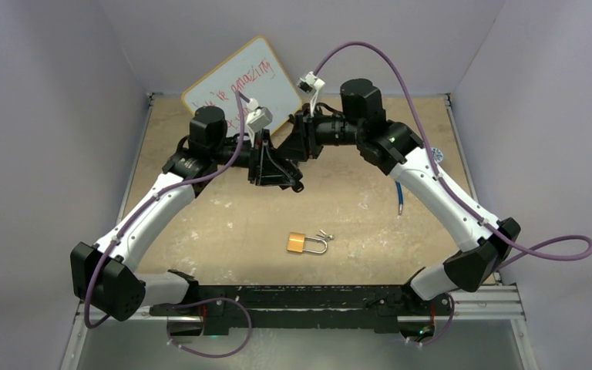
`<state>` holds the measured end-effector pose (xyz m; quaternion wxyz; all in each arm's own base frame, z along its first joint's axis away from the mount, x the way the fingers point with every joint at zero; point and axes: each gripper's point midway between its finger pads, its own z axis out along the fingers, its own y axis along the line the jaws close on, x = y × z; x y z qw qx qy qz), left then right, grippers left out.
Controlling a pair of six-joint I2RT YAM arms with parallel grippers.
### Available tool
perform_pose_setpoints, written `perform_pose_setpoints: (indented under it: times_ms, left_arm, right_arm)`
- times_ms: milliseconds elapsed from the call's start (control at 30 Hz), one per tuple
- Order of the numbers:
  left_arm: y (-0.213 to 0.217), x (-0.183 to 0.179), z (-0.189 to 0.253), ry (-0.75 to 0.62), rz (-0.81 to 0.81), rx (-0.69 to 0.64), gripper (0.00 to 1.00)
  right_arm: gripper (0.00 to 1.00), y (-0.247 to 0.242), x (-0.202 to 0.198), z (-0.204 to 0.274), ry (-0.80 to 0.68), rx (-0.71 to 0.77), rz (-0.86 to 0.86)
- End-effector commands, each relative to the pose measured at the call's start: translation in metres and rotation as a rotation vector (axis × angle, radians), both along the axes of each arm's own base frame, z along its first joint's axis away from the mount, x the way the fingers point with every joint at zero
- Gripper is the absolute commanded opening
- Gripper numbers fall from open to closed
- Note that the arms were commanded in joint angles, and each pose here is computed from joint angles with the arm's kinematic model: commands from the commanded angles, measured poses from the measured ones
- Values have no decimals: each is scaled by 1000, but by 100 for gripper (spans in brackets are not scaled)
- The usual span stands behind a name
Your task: Unlock with the key
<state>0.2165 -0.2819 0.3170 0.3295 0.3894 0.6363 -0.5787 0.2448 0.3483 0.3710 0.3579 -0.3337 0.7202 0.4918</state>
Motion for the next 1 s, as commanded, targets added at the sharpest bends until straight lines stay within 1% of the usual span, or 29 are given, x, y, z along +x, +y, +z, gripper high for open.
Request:
perform_pose_setpoints:
  times_ms: [0, 67, 267, 300, 333, 367, 400, 433, 467, 533, 567, 600, 800, 967]
  left_arm:
    - [0, -8, 36, -149, -44, -69, 0]
    - [0, -9, 36, -152, -45, -71, 0]
    - [1, -11, 39, -155, -51, -76, 1]
    - [1, -11, 39, -152, -51, -76, 2]
    - [1, -11, 40, -150, -47, -76, 6]
    - [0, -10, 39, -145, -40, -75, 13]
    - [0, -8, 39, -135, -26, -72, 21]
    - [0, -6, 39, -124, -10, -72, 30]
    - [0, -5, 40, -117, 6, -76, 38]
    - [-1, 0, 42, -105, 48, -106, 49]
    - [-2, 2, 46, -114, 59, -137, 52]
    - [-2, 2, 42, -94, 68, -147, 54]
    - [-1, 13, 32, -60, 164, -145, 56]
    - [5, 22, 21, -68, 249, -99, 57]
  right_arm:
    - [24, 2, 1, 7, -29, -12, -13]
    - [18, 3, 2, 7, -31, -10, -13]
    - [12, 4, -3, 7, -37, 9, 14]
    - [9, 5, -4, 8, -39, 16, 18]
    - [2, 5, -4, 10, -40, 24, 16]
    - [0, 4, -3, 12, -41, 33, 4]
    - [0, 4, -1, 18, -58, 55, -14]
    - [0, 2, 6, 23, -76, 79, -71]
    - [0, 0, 9, 29, -62, 123, -115]
    - [0, -3, 8, 40, -63, 213, -158]
    - [0, -6, 11, 47, -79, 253, -194]
    - [0, -9, 13, 52, -91, 279, -220]
    - [0, -21, 16, 67, -105, 328, -295]
    - [0, -25, 15, 70, -81, 334, -322]
